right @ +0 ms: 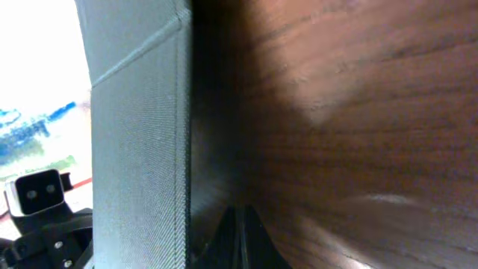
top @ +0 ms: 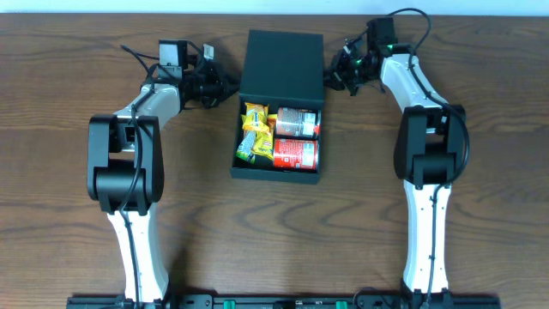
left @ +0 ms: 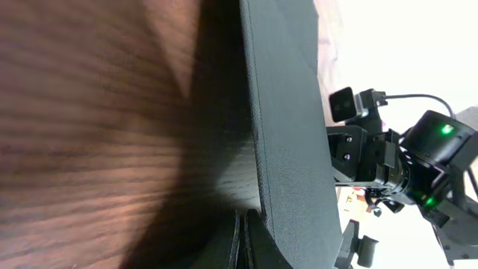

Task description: Pack container

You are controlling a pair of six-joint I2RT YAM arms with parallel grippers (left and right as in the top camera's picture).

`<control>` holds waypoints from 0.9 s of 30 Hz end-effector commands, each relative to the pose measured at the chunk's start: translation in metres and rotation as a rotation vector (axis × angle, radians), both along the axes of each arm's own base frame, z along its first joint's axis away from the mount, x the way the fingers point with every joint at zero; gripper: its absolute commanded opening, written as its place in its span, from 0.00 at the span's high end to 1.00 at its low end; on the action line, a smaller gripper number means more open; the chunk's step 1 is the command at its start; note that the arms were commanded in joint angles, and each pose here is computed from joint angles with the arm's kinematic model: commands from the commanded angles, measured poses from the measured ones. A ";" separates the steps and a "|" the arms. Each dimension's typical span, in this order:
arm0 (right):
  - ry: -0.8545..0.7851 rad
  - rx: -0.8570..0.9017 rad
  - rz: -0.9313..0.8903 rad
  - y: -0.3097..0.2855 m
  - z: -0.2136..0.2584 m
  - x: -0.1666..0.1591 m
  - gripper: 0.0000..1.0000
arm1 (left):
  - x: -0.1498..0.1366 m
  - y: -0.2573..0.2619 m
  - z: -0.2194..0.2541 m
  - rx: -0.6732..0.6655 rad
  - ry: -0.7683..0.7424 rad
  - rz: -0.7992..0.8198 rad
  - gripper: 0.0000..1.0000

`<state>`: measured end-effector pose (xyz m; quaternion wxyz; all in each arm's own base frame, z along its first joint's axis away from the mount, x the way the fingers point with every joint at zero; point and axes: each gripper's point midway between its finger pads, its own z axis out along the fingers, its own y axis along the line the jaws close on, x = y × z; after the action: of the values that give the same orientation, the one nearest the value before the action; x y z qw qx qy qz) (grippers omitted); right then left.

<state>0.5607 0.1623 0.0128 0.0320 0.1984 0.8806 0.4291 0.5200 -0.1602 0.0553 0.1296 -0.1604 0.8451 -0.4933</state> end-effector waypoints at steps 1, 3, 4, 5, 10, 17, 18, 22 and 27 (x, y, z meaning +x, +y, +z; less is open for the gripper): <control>0.023 0.079 -0.003 -0.002 -0.001 0.001 0.98 | 0.009 -0.006 0.010 -0.023 -0.056 -0.018 0.94; 0.016 0.110 -0.009 -0.002 0.004 0.004 0.98 | 0.014 -0.007 0.016 -0.026 -0.097 -0.019 0.94; 0.012 0.126 -0.010 -0.001 0.007 0.006 0.98 | 0.015 -0.007 0.018 -0.029 -0.110 -0.021 0.95; 0.005 0.151 -0.008 0.000 0.011 0.008 0.98 | 0.015 -0.008 0.019 -0.037 -0.113 -0.023 0.94; -0.048 0.214 0.013 0.007 0.035 0.014 0.98 | 0.013 -0.010 0.023 -0.056 -0.116 -0.039 0.94; -0.128 0.218 0.023 0.007 0.074 0.020 0.99 | 0.019 -0.018 0.048 -0.124 -0.220 -0.081 0.94; -0.142 0.218 0.025 0.007 0.080 0.021 0.98 | 0.020 -0.019 0.053 -0.138 -0.234 -0.089 0.94; -0.186 0.219 0.031 0.007 0.101 0.022 0.98 | 0.018 -0.023 0.064 -0.181 -0.256 -0.119 0.94; -0.243 0.212 0.042 0.004 0.122 0.022 0.98 | 0.013 -0.025 0.064 -0.195 -0.246 -0.141 0.94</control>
<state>0.5821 0.1619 0.0782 0.0719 0.1710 0.8346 0.5186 0.5414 -0.1735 0.1100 0.2034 -0.0776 0.7909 -0.5719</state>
